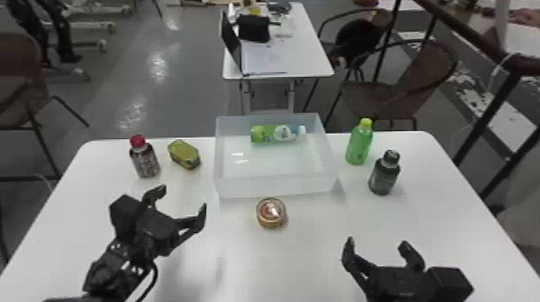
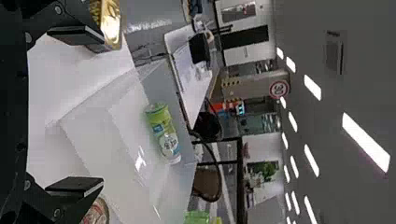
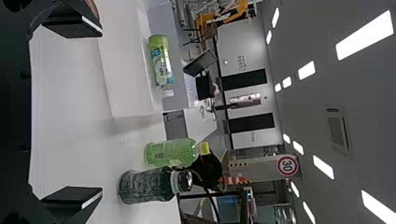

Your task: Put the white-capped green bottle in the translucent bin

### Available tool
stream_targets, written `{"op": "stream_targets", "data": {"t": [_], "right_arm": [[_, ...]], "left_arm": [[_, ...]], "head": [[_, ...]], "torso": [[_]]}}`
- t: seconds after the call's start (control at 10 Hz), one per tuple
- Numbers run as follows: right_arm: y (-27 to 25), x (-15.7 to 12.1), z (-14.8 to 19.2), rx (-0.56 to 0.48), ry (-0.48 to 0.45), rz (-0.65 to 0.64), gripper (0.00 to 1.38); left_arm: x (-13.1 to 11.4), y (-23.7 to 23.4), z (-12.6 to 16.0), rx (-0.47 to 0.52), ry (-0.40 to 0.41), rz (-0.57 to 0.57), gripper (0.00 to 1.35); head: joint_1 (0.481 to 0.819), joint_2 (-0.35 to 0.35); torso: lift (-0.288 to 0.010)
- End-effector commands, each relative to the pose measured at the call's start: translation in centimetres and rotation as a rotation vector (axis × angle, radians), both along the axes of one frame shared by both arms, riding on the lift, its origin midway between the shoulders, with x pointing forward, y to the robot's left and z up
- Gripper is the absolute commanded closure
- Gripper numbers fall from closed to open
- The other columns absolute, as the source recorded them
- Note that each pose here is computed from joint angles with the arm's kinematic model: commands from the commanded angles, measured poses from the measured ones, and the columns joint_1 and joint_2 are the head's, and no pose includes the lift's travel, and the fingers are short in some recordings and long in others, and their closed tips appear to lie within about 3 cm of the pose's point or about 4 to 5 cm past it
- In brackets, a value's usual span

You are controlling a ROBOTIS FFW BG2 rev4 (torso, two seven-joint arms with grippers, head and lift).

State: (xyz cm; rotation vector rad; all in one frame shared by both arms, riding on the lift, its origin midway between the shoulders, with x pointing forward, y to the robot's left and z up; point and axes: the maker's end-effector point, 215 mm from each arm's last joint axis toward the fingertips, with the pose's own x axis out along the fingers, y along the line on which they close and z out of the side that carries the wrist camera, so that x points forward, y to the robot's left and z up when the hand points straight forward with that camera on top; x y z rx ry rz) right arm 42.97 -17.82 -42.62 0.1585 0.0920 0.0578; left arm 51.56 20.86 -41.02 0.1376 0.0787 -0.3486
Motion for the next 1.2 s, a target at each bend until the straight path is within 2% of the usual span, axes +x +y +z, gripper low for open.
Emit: {"op": "stream_targets", "data": {"t": [0.0, 0.2, 0.4, 0.6, 0.8, 1.1], "right_arm": [[-0.3, -0.4, 0.1, -0.004, 0.001, -0.007, 0.10], [-0.7, -0.9, 0.0, -0.008, 0.007, -0.017, 0.10], [-1.6, -2.3, -0.5, -0.018, 0.028, -0.031, 0.10], [-1.7, -2.7, -0.7, -0.018, 0.035, -0.035, 0.10], [-1.7, -2.5, -0.6, -0.018, 0.030, -0.035, 0.10], [-1.6, -2.3, -0.6, -0.017, 0.029, -0.034, 0.10]], "left_arm": [[-3.4, 2.4, -0.8, -0.108, -0.018, 0.067, 0.22], [-7.2, 5.4, -3.4, -0.132, 0.021, 0.140, 0.22], [-9.7, 7.8, -4.8, -0.145, 0.039, 0.215, 0.22], [-10.9, 9.9, -5.0, -0.154, 0.030, 0.277, 0.22], [-11.2, 10.0, -5.1, -0.164, 0.029, 0.290, 0.22], [-11.4, 9.5, -5.1, -0.195, 0.021, 0.300, 0.22]], "head": [[0.695, 0.034], [0.695, 0.064], [0.695, 0.108], [0.695, 0.127], [0.695, 0.159], [0.695, 0.161]], "torso": [[-0.055], [-0.055], [-0.055], [-0.055], [-0.055], [-0.055]]}}
